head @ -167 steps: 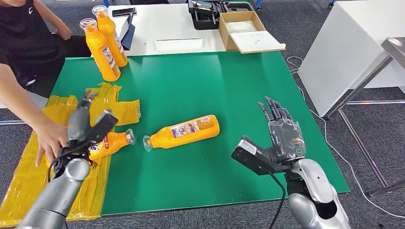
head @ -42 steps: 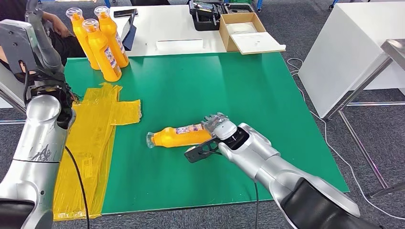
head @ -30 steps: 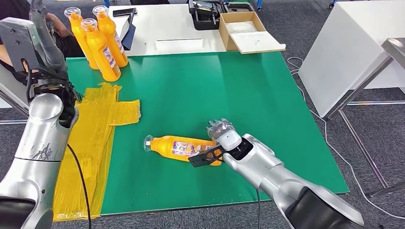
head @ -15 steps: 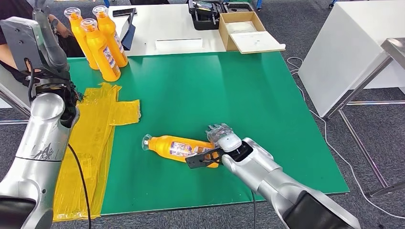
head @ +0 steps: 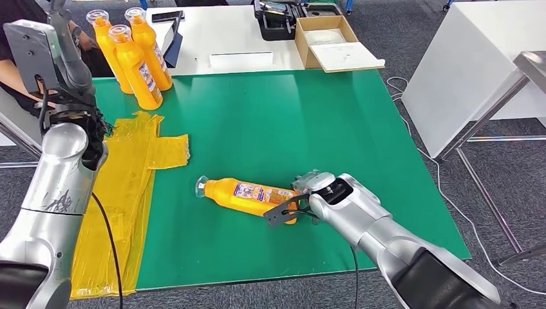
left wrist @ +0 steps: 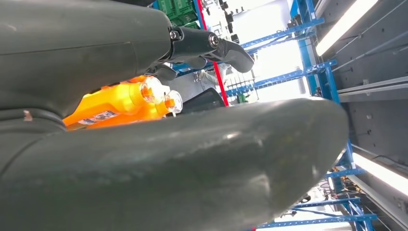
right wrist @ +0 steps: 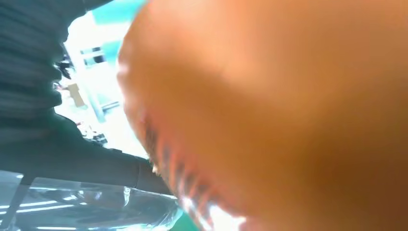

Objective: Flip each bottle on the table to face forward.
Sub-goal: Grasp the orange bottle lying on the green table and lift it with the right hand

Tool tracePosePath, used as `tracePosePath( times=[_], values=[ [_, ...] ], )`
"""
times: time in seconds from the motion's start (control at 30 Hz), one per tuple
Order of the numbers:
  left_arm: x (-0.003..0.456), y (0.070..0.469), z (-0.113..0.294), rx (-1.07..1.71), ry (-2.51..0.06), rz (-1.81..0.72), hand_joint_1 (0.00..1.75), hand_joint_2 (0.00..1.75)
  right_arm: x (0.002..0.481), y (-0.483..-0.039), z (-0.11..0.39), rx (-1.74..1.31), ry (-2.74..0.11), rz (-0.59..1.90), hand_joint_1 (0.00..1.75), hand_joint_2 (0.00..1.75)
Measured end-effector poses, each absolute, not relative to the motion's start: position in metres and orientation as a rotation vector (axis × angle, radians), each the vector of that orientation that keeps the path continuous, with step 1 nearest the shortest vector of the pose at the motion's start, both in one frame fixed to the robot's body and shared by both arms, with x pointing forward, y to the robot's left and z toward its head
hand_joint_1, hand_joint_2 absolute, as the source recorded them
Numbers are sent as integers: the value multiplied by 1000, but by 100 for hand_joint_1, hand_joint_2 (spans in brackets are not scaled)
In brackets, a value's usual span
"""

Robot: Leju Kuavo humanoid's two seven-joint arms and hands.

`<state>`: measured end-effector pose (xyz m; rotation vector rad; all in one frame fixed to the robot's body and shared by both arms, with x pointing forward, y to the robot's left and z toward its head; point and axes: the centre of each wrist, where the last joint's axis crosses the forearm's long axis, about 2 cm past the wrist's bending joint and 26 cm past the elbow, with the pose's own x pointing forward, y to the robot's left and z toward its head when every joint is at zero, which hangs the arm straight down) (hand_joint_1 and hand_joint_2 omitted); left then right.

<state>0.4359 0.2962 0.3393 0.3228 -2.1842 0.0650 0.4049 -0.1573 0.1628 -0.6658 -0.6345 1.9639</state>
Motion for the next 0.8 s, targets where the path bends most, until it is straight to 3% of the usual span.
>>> tracePosePath(
  times=[0.4, 0.8],
  values=[
    [437, 300, 338, 315, -2188, 108, 0, 0, 428, -240, 213, -957, -726, 1848, 0, 0],
    [433, 319, 331, 343, -2180, 120, 0, 0, 458, -277, 349, -932, -789, 1816, 0, 0]
  ],
)
